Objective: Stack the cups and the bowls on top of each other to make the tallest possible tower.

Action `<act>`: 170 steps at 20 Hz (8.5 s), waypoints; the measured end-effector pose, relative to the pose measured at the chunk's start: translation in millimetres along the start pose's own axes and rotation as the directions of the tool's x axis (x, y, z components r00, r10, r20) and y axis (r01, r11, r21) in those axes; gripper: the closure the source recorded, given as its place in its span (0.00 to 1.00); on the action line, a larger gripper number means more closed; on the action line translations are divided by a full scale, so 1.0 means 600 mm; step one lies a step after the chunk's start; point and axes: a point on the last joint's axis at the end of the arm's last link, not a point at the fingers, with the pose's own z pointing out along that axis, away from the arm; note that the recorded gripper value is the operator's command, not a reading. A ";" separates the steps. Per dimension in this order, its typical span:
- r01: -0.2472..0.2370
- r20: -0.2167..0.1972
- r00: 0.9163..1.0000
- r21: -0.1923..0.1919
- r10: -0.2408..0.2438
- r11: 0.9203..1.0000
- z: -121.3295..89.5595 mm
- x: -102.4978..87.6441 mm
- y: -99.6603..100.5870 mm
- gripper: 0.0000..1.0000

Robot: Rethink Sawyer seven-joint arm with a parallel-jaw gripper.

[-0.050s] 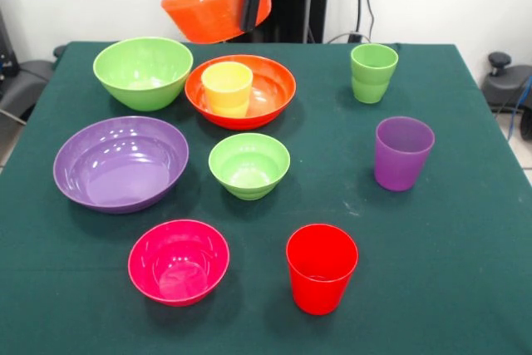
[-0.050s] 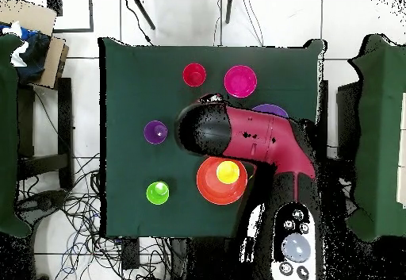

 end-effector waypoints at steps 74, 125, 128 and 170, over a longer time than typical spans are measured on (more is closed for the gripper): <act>0.093 0.071 0.993 0.004 -0.093 0.996 0.112 0.145 -0.060 1.00; 0.076 0.078 0.994 0.021 -0.078 0.997 0.177 0.201 -0.166 1.00; 0.077 0.073 0.994 0.025 -0.079 0.997 0.181 0.204 -0.168 1.00; 0.120 0.131 0.983 0.043 -0.125 0.992 0.212 0.223 -0.192 1.00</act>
